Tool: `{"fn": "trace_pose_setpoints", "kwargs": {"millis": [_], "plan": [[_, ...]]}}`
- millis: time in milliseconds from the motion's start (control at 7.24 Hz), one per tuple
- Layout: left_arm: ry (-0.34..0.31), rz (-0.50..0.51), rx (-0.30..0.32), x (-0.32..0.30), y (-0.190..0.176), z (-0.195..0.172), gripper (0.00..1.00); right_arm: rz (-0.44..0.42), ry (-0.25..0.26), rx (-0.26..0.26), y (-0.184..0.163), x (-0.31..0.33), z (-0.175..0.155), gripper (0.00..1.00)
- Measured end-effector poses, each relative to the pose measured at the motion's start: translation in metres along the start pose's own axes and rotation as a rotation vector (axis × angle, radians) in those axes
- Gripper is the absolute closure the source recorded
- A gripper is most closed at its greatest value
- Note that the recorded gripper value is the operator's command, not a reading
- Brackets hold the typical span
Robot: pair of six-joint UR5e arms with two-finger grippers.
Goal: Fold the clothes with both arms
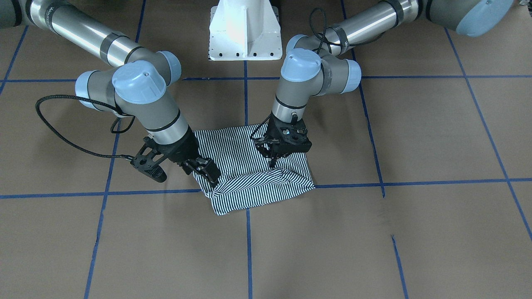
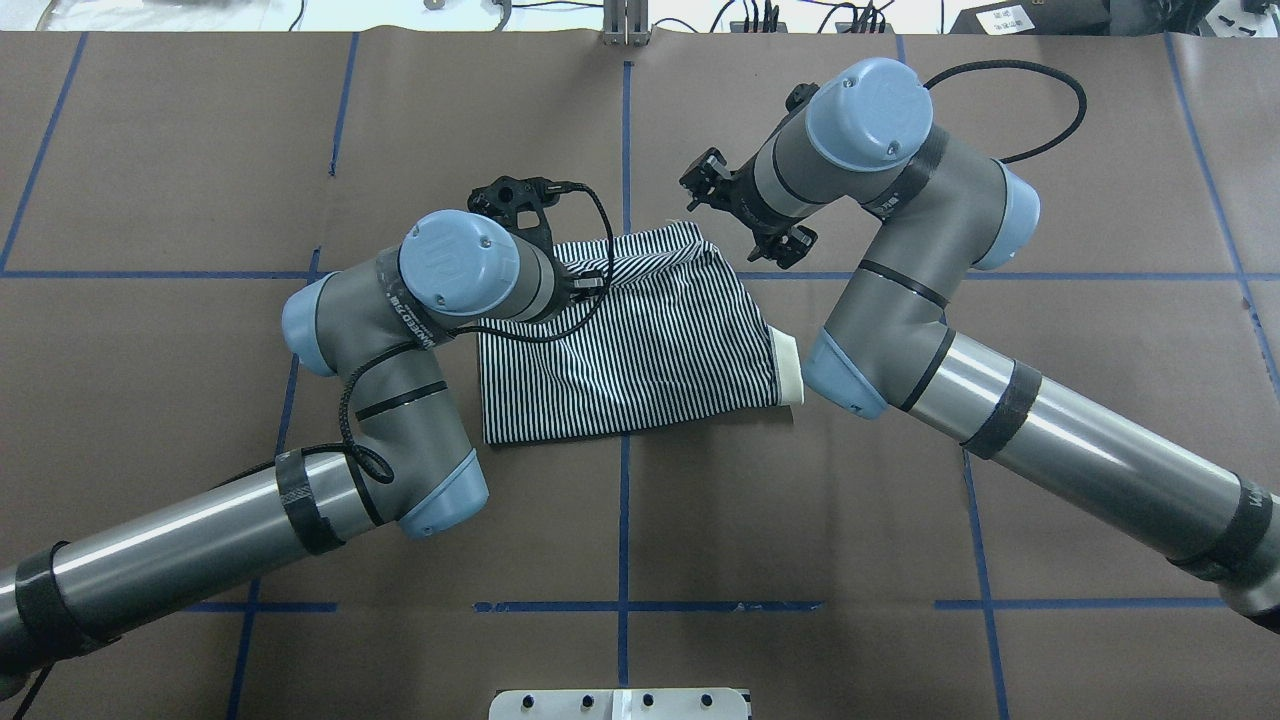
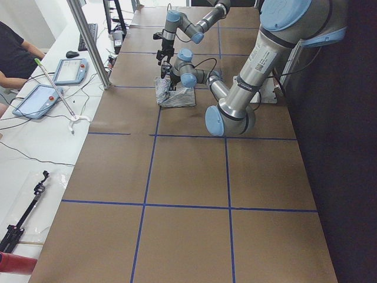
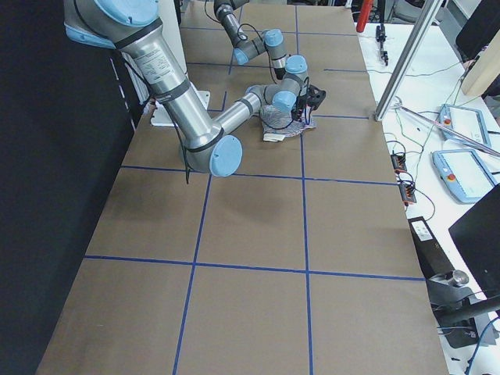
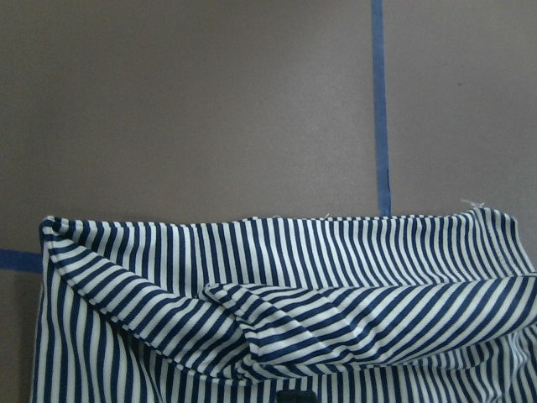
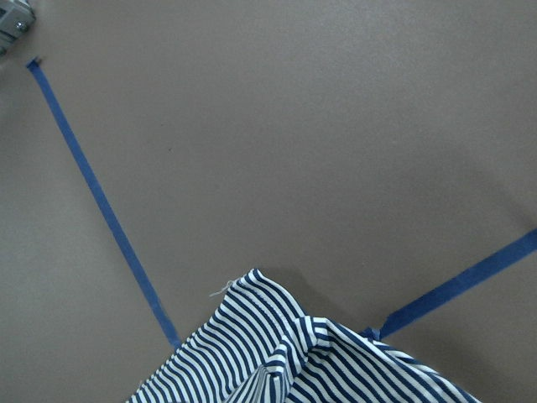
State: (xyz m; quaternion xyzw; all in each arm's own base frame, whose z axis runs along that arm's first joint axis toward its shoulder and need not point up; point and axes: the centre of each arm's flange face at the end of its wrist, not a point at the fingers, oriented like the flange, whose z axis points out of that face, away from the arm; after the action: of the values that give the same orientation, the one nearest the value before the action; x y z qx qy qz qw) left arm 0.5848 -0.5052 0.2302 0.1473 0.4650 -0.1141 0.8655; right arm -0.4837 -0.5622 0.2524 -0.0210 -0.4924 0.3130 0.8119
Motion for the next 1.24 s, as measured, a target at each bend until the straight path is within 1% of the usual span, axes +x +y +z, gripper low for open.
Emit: {"fn": "trace_pose_setpoints", "kwargs": {"millis": [138,276,553,691,829,967,1105,1244], "plan": [[-0.017,0.023,0.007,0.005,-0.01,0.011,1.0,0.0,0.0,-0.003,0.003,0.0,0.001,0.05],[-0.021,0.036,0.029,-0.001,-0.03,0.018,1.0,0.0,0.003,-0.006,0.006,0.002,0.003,0.05],[-0.005,0.046,0.097,-0.019,-0.087,0.038,1.0,-0.003,0.013,-0.002,0.012,0.01,0.009,0.05],[0.008,0.055,0.126,-0.024,-0.111,0.038,1.0,-0.005,0.016,0.001,0.017,0.013,0.012,0.05],[0.034,0.058,0.15,-0.022,-0.128,0.024,1.0,-0.009,0.016,0.005,0.023,0.014,0.015,0.05],[0.067,0.055,0.161,-0.03,-0.138,0.002,1.0,-0.013,0.02,0.008,0.024,0.016,0.018,0.05],[0.097,0.046,0.152,-0.06,-0.142,-0.021,1.0,-0.014,0.028,0.017,0.018,0.023,0.019,0.0],[0.116,0.039,0.143,-0.105,-0.14,-0.048,1.0,-0.019,0.04,0.033,-0.001,0.034,0.018,0.0]]}}
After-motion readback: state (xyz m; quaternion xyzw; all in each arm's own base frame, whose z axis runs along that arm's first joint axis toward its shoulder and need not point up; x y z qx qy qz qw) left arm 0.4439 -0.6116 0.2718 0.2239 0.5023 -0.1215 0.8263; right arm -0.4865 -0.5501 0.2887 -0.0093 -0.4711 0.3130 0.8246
